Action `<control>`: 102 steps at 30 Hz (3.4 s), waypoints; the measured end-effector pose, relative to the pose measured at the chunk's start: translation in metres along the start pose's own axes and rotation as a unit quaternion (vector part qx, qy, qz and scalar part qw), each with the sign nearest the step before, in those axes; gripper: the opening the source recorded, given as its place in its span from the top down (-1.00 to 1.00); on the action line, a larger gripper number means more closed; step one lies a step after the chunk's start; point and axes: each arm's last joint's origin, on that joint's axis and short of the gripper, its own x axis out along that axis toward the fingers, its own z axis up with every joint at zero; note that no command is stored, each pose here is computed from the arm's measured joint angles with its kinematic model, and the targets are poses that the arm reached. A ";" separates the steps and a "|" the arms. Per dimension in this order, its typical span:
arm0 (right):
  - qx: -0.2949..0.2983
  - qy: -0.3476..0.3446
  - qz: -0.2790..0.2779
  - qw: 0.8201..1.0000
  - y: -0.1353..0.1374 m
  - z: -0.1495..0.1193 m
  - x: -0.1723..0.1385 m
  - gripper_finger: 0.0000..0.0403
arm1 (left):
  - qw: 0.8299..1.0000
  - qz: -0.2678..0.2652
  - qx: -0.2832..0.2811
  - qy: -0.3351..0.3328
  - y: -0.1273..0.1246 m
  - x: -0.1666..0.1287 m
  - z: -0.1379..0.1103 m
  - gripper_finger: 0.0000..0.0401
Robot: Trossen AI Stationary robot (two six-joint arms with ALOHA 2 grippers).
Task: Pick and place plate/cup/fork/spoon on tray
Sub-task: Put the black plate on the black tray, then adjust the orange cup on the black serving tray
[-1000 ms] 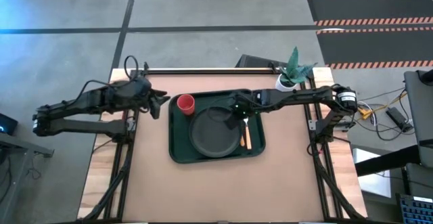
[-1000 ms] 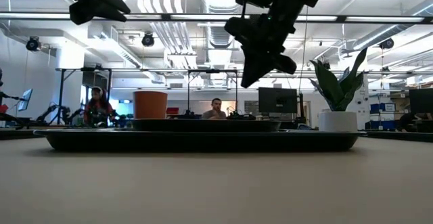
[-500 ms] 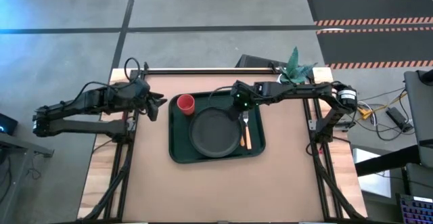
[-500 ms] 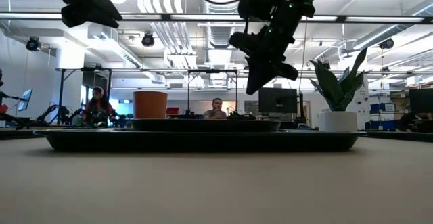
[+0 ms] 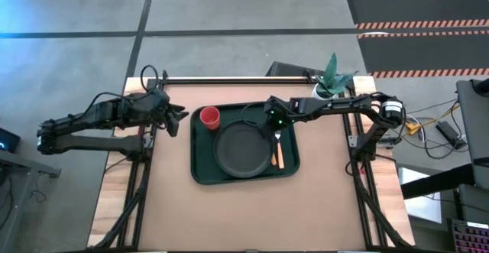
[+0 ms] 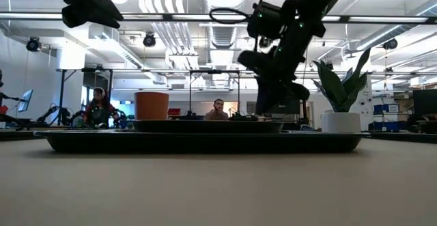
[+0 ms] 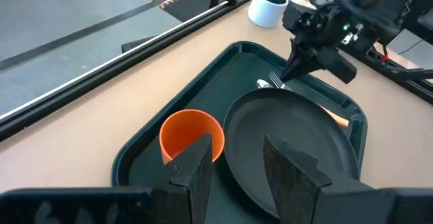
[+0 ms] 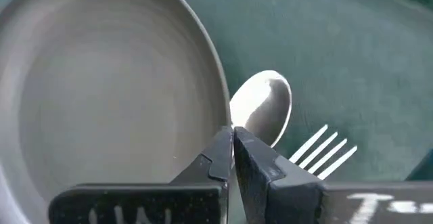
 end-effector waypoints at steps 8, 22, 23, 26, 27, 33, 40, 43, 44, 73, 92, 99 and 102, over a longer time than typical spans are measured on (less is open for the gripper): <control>0.021 0.015 0.001 1.000 -0.008 -0.020 0.013 0.96 | 1.000 0.000 -0.008 0.000 0.000 0.000 0.000 0.43; -0.001 -0.011 0.013 1.000 0.005 -0.006 0.004 0.96 | 1.000 0.004 -0.005 0.008 -0.001 0.005 0.000 0.43; -0.006 -0.015 0.016 1.000 0.007 -0.004 0.003 0.96 | 1.000 0.004 -0.005 0.008 -0.002 0.005 0.000 0.43; -0.017 -0.017 0.013 1.000 0.009 -0.001 0.000 0.96 | 1.000 0.005 -0.004 0.010 -0.002 0.006 0.000 0.43; -0.017 -0.014 0.007 1.000 0.008 -0.001 0.000 0.96 | 1.000 0.005 -0.004 0.011 -0.002 0.006 0.000 0.43; -0.011 0.015 -0.031 0.999 0.001 -0.009 0.001 0.96 | 1.000 0.006 -0.003 0.013 -0.002 0.008 0.000 0.43; -0.009 0.031 -0.039 0.999 0.000 -0.015 0.010 0.96 | 1.000 0.007 -0.003 0.014 -0.002 0.008 0.000 0.43; -0.010 0.037 -0.045 0.998 -0.001 -0.016 0.015 0.96 | 1.000 0.007 -0.003 0.015 -0.002 0.008 0.000 0.43; -0.011 0.039 -0.046 0.998 -0.001 -0.017 0.016 0.96 | 1.000 0.007 -0.003 0.015 -0.003 0.009 0.000 0.43; -0.019 -0.011 0.017 1.000 0.030 -0.025 0.027 0.96 | 1.000 0.008 -0.002 0.017 -0.003 0.009 0.000 0.43; -0.025 -0.067 -0.014 0.997 -0.031 0.053 0.011 0.96 | 1.000 0.008 -0.002 0.017 -0.003 0.009 0.000 0.43; -0.026 -0.034 0.001 0.999 -0.039 0.050 0.036 0.96 | 1.000 0.008 -0.002 0.017 -0.003 0.009 0.000 0.43; -0.030 -0.026 0.003 0.999 -0.040 0.050 0.051 0.96 | 1.000 0.008 -0.002 0.016 -0.003 0.009 0.000 0.43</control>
